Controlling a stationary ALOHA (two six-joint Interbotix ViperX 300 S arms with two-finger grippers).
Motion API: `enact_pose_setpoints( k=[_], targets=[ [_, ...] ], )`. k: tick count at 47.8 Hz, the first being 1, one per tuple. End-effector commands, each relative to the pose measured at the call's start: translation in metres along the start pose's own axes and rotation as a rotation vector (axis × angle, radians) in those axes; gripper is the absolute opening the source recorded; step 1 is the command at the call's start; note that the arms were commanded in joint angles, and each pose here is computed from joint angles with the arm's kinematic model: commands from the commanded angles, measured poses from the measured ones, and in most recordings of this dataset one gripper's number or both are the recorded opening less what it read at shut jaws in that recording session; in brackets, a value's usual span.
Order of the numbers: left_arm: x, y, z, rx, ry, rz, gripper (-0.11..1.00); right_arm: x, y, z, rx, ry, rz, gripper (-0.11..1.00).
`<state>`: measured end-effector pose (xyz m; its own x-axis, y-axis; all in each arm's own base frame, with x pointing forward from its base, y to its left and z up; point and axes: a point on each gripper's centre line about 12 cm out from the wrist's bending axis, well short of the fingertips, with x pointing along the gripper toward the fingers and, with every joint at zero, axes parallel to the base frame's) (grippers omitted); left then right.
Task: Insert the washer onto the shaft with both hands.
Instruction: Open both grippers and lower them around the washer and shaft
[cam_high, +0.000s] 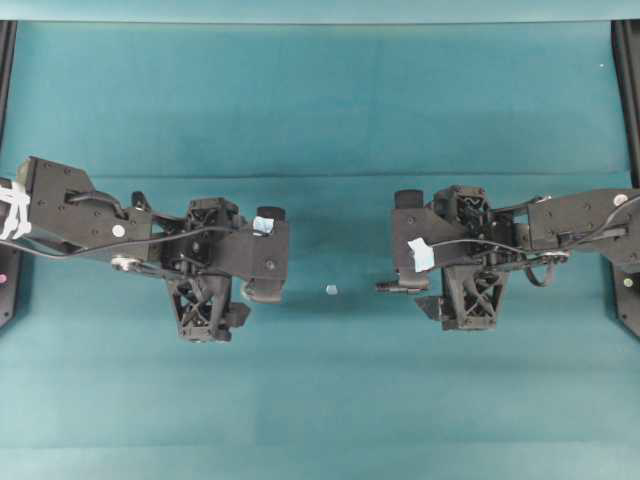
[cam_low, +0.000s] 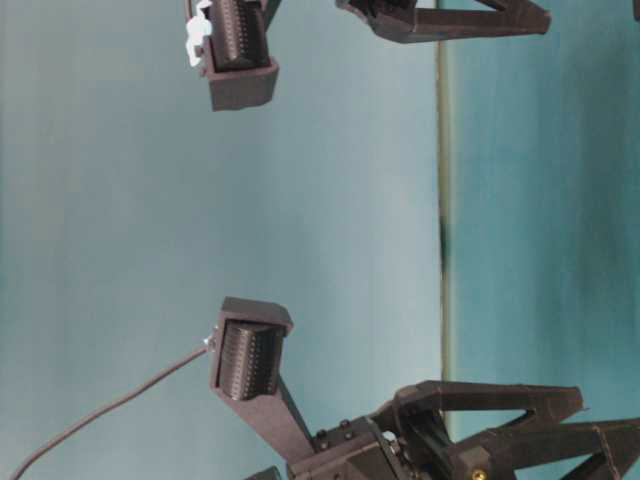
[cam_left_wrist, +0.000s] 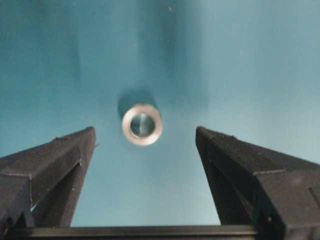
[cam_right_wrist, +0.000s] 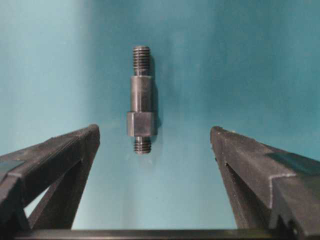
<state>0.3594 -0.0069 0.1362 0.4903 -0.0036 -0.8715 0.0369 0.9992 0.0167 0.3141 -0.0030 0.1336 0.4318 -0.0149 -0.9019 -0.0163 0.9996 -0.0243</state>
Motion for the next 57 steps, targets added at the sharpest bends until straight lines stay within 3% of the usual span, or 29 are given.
enact_pose_setpoints(
  k=[1, 27, 57],
  targets=[
    [0.0, -0.001, 0.003, 0.007, -0.025, -0.001, 0.91, 0.001, 0.0, 0.005, -0.003, -0.011, -0.001, 0.76],
    [0.024, -0.002, -0.006, 0.006, -0.003, -0.002, 0.91, 0.018, 0.0, 0.002, -0.008, 0.002, 0.0, 0.78],
    [0.026, -0.001, -0.009, 0.008, 0.001, -0.002, 0.91, 0.035, 0.0, -0.008, -0.003, 0.009, 0.002, 0.78]
  ],
)
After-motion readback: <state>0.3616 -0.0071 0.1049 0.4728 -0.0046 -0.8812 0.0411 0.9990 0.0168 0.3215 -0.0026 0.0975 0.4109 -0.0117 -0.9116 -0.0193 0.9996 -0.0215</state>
